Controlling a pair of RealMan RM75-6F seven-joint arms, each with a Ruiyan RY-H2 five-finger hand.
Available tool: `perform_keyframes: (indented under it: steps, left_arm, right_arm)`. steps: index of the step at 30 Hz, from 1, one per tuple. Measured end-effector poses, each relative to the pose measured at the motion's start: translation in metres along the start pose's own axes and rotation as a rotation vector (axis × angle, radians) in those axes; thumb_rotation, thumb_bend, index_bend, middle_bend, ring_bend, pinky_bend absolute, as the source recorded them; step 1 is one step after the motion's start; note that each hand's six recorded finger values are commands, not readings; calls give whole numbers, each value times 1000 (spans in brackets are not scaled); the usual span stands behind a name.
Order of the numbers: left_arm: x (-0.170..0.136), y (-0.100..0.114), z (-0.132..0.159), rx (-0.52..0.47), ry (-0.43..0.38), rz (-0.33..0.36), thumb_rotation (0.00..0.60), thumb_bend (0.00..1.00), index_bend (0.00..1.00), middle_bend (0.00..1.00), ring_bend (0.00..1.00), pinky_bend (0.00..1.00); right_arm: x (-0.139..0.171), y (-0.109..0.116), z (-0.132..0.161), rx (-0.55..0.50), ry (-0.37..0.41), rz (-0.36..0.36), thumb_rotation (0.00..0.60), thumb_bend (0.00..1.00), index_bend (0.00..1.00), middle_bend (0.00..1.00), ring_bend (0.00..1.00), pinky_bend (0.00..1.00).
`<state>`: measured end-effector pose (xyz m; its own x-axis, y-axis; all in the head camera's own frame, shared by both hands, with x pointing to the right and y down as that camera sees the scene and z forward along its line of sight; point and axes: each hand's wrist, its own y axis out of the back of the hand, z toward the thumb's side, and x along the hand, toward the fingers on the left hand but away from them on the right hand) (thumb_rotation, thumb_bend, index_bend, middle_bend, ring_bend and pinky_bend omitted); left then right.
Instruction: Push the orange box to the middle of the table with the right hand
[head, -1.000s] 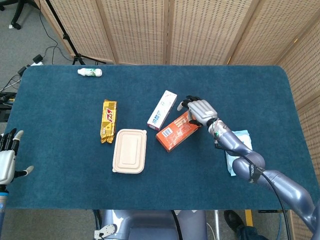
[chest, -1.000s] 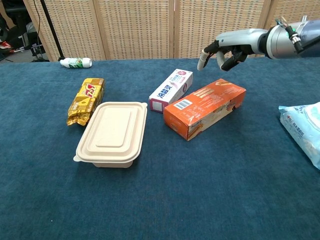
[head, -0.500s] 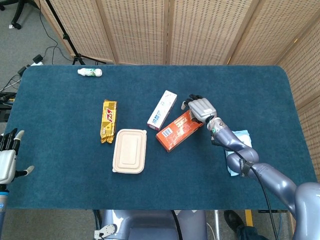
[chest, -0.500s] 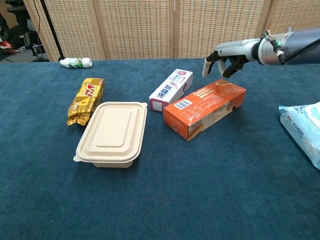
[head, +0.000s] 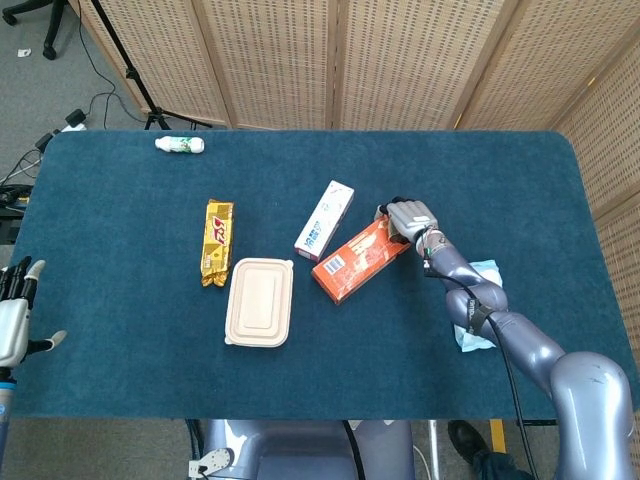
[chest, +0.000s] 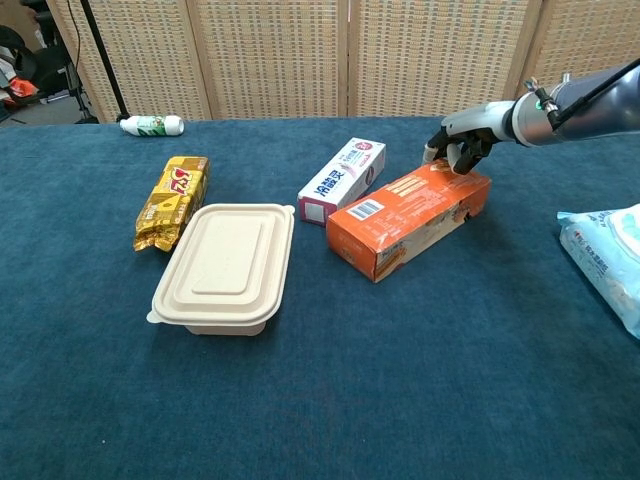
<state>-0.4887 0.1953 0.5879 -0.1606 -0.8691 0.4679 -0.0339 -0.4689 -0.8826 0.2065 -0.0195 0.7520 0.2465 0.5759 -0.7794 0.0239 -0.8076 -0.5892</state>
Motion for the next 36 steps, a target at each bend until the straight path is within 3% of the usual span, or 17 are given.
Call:
perform_keyframes:
  steps: [11,36]
  left_arm:
    - [-2,-1,3,2,-7,2,600,0,0,0,0,0]
    - [-4,-1,7,1,-22,2,600,0,0,0,0,0]
  right_arm:
    - [18,-17,27,91,103,49,600,1000,346,285,109,135]
    - [84,-47,26,264,249,82,600,1000,357,296,109,135]
